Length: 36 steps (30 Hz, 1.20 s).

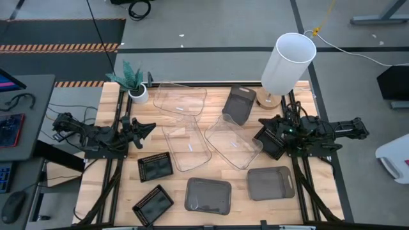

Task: Stack baskets by color
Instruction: Stack the bottom right transparent bin on top of the bottom left transparent bin

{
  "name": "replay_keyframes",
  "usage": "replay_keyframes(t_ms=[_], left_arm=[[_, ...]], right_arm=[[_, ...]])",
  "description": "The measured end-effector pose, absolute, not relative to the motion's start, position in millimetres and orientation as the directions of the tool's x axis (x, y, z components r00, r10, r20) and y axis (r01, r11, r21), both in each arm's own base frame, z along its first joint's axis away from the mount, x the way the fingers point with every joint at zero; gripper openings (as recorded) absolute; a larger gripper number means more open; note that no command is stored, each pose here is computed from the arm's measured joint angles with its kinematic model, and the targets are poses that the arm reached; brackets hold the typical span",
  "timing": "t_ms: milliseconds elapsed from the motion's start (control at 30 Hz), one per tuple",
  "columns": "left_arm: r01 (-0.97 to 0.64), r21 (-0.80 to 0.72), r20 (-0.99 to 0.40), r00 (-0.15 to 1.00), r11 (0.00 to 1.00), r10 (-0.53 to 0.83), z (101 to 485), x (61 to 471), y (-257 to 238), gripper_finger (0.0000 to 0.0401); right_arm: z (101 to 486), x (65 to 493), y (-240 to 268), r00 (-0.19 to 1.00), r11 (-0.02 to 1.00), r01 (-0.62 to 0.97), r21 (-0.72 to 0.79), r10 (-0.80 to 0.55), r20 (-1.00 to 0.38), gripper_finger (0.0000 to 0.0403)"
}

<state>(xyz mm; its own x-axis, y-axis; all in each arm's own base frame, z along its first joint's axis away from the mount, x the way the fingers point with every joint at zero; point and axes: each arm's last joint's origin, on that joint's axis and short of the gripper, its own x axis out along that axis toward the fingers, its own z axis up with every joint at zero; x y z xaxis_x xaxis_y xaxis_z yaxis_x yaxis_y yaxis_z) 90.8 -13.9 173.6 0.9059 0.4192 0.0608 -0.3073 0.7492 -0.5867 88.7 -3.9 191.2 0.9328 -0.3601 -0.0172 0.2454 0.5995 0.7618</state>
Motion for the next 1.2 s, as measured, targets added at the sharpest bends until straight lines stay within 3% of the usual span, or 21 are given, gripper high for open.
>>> replay_keyframes(t_ms=[200,367,767,967,1200], left_arm=[[-0.307,-0.587,0.061,0.906,0.749,0.419,173.7,90.8,-13.9,0.0034],[-0.307,-0.587,0.061,0.906,0.749,0.419,173.6,90.8,-13.9,0.0034],[-0.307,-0.587,0.061,0.906,0.749,0.419,173.7,90.8,-13.9,0.0036],[-0.307,-0.587,0.061,0.906,0.749,0.419,173.7,90.8,-13.9,0.003],[-0.307,-0.587,0.061,0.906,0.749,0.419,173.6,90.8,-13.9,0.0034]], right_arm=[[197.7,89.5,-1.1,0.963,0.49,0.094,0.867,-0.266,0.046,0.0019],[206.9,90.0,5.9,0.99,0.384,-0.124,0.915,-0.021,0.143,0.0019],[233.4,100.1,13.5,0.963,0.499,-0.221,0.838,0.246,0.108,0.0009],[249.8,121.0,20.9,0.899,0.568,-0.204,0.797,0.431,-0.077,0.0011],[264.4,160.0,28.5,0.785,0.728,-0.213,0.652,0.525,-0.329,0.0019]])
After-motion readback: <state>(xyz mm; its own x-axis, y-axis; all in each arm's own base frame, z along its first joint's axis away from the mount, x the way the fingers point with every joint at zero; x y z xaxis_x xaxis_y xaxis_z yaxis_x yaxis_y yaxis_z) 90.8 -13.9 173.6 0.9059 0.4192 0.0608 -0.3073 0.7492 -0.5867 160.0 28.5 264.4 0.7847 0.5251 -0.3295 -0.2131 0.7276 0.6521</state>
